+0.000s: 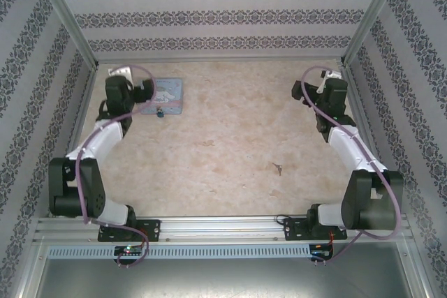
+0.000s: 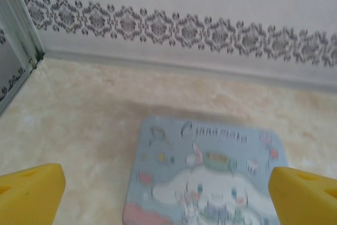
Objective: Unlock the padlock with the key
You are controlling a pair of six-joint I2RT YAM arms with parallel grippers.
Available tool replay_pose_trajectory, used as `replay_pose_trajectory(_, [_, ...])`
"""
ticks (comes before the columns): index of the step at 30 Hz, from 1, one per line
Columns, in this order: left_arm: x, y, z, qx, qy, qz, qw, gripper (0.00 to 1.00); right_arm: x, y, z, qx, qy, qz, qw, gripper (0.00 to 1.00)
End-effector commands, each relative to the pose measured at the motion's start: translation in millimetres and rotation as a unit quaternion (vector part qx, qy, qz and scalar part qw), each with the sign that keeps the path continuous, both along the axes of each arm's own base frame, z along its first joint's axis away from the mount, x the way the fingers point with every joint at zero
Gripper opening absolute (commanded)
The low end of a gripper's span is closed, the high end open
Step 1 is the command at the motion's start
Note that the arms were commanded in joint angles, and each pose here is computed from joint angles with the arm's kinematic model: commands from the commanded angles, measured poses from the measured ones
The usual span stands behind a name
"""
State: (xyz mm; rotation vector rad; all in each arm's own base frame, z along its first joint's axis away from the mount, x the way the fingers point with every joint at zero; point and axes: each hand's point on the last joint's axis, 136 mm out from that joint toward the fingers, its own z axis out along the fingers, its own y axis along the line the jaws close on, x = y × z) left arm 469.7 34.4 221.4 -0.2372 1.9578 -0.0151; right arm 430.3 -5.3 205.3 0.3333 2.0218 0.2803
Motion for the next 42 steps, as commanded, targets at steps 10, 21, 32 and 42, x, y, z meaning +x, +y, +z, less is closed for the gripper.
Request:
replay_pose_trajectory(10, [76, 32, -72, -0.164, 0.216, -0.021, 0.962, 1.00, -28, 63, -55, 0.210, 0.135, 0.083, 0.965, 0.98])
replay_pose_trajectory(21, [106, -15, -104, -0.277, 0.212, -0.106, 0.931, 1.00, -56, 59, -75, 0.180, 0.151, 0.031, 0.972, 0.98])
replay_pose_trajectory(32, [64, -116, -88, -0.307, 0.211, -0.228, 0.900, 1.00, -44, 125, -71, 0.173, 0.163, 0.117, 0.964, 0.98])
replay_pose_trajectory(42, [-32, -236, -88, -0.312, 0.215, -0.290, 0.879, 1.00, -49, 170, -69, 0.180, 0.180, 0.166, 0.953, 0.97])
